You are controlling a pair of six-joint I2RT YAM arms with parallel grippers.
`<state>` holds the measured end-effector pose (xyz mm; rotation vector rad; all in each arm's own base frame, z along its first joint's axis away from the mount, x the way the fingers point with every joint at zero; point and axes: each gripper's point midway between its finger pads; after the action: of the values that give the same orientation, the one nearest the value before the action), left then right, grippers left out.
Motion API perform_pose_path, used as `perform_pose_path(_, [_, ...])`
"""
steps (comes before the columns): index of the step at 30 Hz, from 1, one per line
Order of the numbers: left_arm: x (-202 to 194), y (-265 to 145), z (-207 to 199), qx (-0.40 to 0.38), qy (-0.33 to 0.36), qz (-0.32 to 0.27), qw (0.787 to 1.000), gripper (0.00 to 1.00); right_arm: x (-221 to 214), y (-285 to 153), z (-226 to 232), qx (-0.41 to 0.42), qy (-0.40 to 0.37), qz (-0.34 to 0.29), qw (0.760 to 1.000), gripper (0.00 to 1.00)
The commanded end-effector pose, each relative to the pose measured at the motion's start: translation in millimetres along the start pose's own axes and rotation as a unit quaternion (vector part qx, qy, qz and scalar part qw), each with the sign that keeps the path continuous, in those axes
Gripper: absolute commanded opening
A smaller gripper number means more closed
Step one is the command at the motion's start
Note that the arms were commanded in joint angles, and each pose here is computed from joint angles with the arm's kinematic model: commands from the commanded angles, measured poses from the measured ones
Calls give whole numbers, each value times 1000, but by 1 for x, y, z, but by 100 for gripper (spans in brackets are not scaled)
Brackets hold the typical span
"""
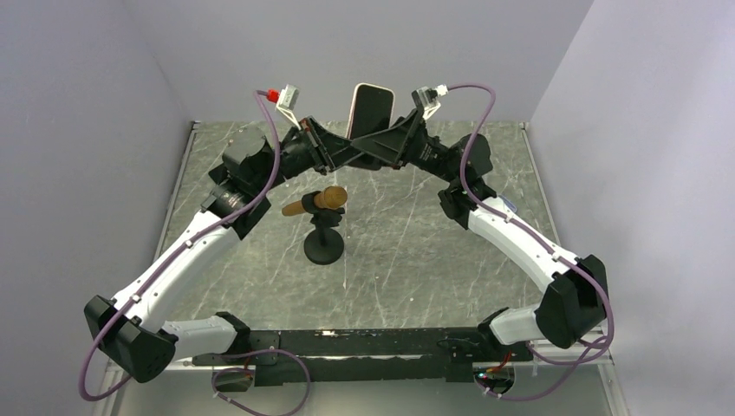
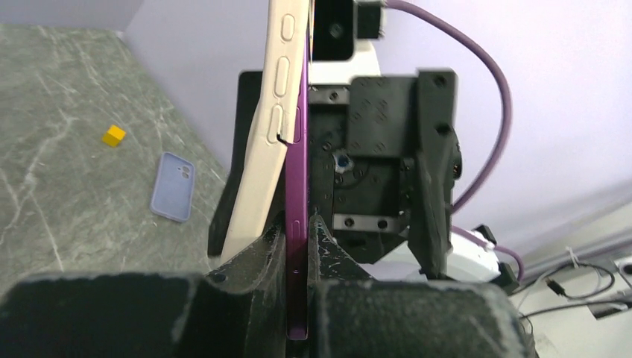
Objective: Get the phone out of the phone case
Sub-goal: Remove the phone case from the phone.
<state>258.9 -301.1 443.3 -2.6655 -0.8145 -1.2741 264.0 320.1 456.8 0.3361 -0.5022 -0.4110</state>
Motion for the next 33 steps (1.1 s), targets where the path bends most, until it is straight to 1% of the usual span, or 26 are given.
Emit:
perform_pose_path(1, [46, -10, -34, -46, 14, -84, 995, 0, -23, -16, 31, 18, -69, 88, 994, 90])
perform_pose_path(2, [49, -12, -33, -43, 9, -90, 995, 0, -25, -20, 33, 22, -80, 93, 992, 96])
perform_pose_path(3, [51, -14, -32, -42, 0, -93, 995, 0, -26, -24, 36, 24, -94, 95, 991, 99])
perform_pose_path(6, [59, -20, -34, -52, -42, -102, 993, 0, -29, -36, 37, 26, -145, 92, 985, 100])
perform_pose_path(8, [64, -24, -38, -65, -70, -106, 990, 0, -28, -39, 31, 16, -166, 86, 982, 99])
perform_pose_path(10, [68, -28, -46, -86, -93, -109, 986, 0, -27, -40, 27, 11, -173, 78, 982, 92])
perform_pose_path(13, [72, -33, -57, -107, -112, -112, 982, 0, -24, -41, 28, 26, -177, 62, 982, 78])
perform_pose_path(16, [75, -36, -64, -116, -114, -116, 980, 0, -21, -39, 28, 38, -176, 52, 982, 68])
perform_pose_path(18, [73, -37, -63, -114, -118, -115, 980, 0, -20, -35, 27, 42, -170, 54, 983, 57])
perform_pose_path(20, [72, -38, -61, -113, -123, -116, 979, 0, -18, -32, 26, 51, -161, 54, 984, 50])
perform_pose_path(26, [69, -38, -59, -114, -125, -114, 979, 0, -10, -23, 20, 48, -141, 41, 988, 46])
perform_pose_path(33, [66, -37, -54, -103, -118, -111, 981, 0, -4, -19, 20, 39, -143, 27, 989, 45])
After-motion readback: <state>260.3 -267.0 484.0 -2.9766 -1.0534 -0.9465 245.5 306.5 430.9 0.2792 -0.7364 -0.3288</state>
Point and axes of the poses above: each gripper's point midway between its finger pads, its own y axis out along the fingers, its own z axis along the line the jaws close on, x = y × z, and after that the axes turned 7 degrees about y, right-handed
